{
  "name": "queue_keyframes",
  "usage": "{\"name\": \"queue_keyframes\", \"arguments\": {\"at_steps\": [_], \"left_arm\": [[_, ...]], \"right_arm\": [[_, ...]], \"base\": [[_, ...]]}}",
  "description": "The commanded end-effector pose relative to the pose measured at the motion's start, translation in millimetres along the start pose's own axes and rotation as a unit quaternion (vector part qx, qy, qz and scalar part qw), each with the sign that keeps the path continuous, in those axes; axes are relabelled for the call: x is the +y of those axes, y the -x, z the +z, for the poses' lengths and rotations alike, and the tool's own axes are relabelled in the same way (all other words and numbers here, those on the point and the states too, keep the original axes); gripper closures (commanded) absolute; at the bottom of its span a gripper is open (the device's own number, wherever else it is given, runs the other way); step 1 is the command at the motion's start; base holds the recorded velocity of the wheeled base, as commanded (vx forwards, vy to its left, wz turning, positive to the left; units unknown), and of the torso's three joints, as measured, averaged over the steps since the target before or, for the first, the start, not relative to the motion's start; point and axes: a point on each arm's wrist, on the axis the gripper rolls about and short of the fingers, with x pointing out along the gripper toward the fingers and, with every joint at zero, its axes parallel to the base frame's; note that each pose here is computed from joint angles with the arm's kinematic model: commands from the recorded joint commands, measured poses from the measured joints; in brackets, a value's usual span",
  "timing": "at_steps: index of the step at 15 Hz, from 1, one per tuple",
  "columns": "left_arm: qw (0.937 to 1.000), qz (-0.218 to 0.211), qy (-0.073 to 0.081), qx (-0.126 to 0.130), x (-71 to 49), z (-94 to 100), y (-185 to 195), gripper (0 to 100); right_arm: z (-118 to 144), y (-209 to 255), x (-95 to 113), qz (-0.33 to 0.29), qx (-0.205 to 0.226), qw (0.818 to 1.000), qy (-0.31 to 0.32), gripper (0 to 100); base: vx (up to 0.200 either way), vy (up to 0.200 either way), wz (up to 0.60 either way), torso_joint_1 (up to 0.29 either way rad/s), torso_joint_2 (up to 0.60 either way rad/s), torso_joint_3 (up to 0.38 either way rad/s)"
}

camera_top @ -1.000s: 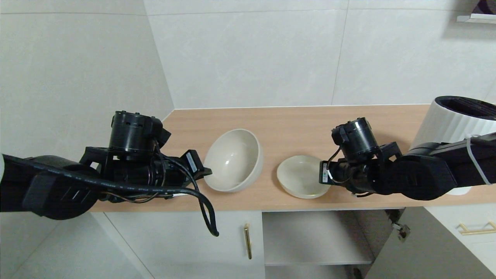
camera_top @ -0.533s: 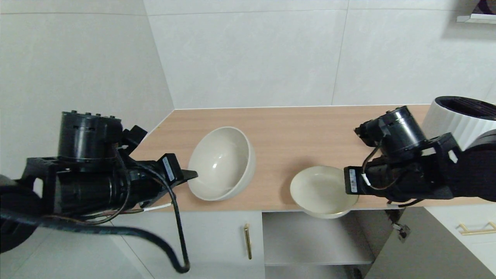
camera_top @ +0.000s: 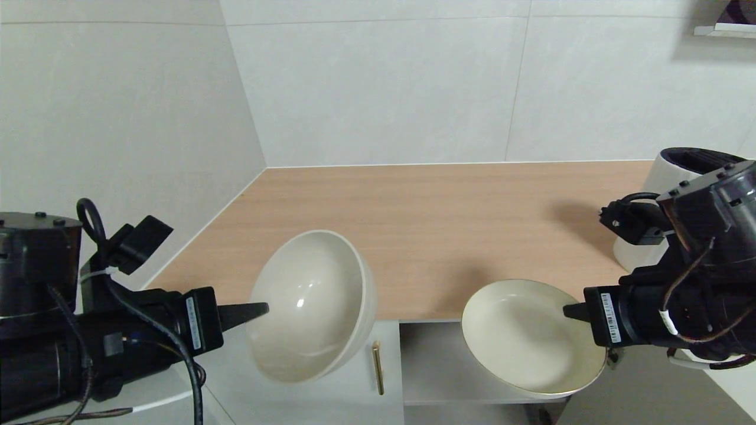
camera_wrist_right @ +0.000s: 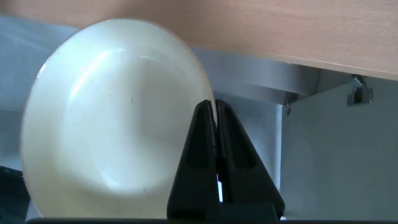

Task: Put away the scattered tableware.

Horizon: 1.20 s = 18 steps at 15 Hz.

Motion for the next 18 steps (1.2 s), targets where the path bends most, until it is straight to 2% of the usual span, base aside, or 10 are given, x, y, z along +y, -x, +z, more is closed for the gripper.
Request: {"name": "queue_keyframes", "arguments": {"at_steps": [1, 2, 4, 7, 12, 18], "left_arm": [[0.9999, -0.003, -0.009, 0.009, -1.7, -4.1, 1.1, 100], [0.9998, 0.0, -0.014, 0.016, -1.3, -5.3, -0.1, 100], [0.9996, 0.003, -0.014, 0.025, -0.9, -6.7, -4.5, 100], [0.9995, 0.006, -0.015, 0.029, -0.3, -7.6, -6.1, 100], [0.9993, 0.007, -0.021, 0.031, 0.3, -8.3, -6.6, 100], [0.9991, 0.009, -0.021, 0.035, 1.3, -9.3, -8.7, 100]], "right_arm": [[-2.2, 4.2, -1.0, 0.003, -0.003, 1.0, 0.001, 100], [-2.3, 2.7, -1.1, 0.001, -0.001, 1.0, 0.001, 100], [-3.2, -1.3, -0.3, 0.001, 0.0, 1.0, 0.002, 100], [-3.6, -6.4, 0.2, 0.0, 0.001, 1.0, 0.002, 100], [-4.6, -12.9, 1.0, -0.005, 0.01, 1.0, 0.004, 100], [-8.2, -22.1, 1.2, -0.014, 0.025, 1.0, 0.007, 100]], "base": [[0.0, 0.0, 0.0, 0.0, 0.0, 0.0], [0.0, 0.0, 0.0, 0.0, 0.0, 0.0], [0.0, 0.0, 0.0, 0.0, 0.0, 0.0], [-0.2, 0.0, 0.0, 0.007, 0.0, 0.004], [0.0, 0.0, 0.0, 0.0, 0.0, 0.0], [0.0, 0.0, 0.0, 0.0, 0.0, 0.0]]}}
